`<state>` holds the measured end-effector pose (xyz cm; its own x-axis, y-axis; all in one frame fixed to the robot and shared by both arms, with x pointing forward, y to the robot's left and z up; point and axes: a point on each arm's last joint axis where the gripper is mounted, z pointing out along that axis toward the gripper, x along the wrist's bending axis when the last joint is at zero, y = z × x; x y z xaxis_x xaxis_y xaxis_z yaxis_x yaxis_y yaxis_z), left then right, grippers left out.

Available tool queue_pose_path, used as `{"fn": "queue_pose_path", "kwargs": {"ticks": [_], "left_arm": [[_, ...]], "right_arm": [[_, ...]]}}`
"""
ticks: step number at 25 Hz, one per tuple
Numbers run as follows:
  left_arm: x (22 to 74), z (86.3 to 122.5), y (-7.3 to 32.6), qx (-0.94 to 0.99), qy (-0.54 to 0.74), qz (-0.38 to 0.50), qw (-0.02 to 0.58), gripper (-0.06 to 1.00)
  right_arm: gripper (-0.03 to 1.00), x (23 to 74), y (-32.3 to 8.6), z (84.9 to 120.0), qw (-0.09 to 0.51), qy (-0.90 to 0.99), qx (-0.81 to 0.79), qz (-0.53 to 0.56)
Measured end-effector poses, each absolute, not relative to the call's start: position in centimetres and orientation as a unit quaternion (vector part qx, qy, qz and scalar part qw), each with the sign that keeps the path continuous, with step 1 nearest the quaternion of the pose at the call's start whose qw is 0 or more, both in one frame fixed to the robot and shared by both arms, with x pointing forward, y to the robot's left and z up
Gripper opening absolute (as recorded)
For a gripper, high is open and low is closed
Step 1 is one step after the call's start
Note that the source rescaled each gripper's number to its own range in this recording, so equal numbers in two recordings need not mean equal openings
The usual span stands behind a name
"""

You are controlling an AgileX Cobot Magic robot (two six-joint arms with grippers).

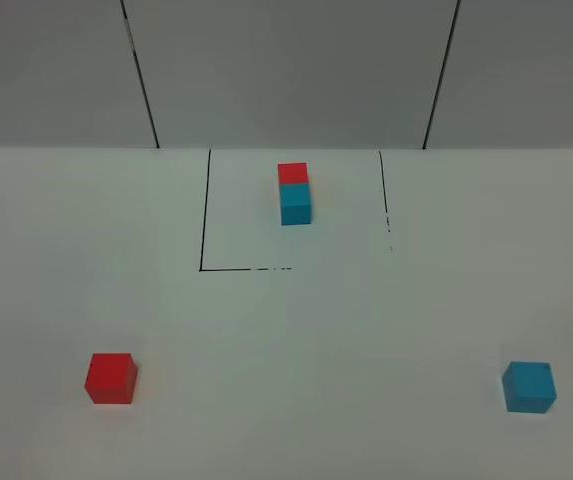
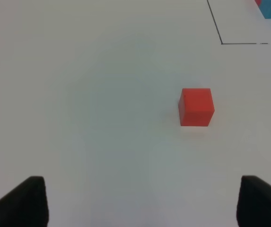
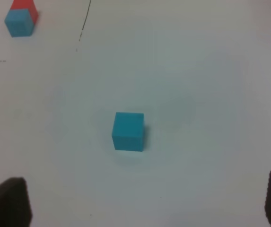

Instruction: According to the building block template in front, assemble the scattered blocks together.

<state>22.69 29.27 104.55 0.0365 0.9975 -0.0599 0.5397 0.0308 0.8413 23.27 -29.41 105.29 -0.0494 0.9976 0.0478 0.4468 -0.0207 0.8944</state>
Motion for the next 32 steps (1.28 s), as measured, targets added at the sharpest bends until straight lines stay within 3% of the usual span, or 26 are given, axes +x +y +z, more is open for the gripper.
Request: {"fn": "queue_pose_path", "kwargs": {"ticks": [32], "left_arm": [[22.69,104.55,29.27,0.621,0.619,0.315,0.364,0.78]], "right_arm": [[1.0,23.27,-29.41,105.29,0.348,0.607,0.595,0.395]]}}
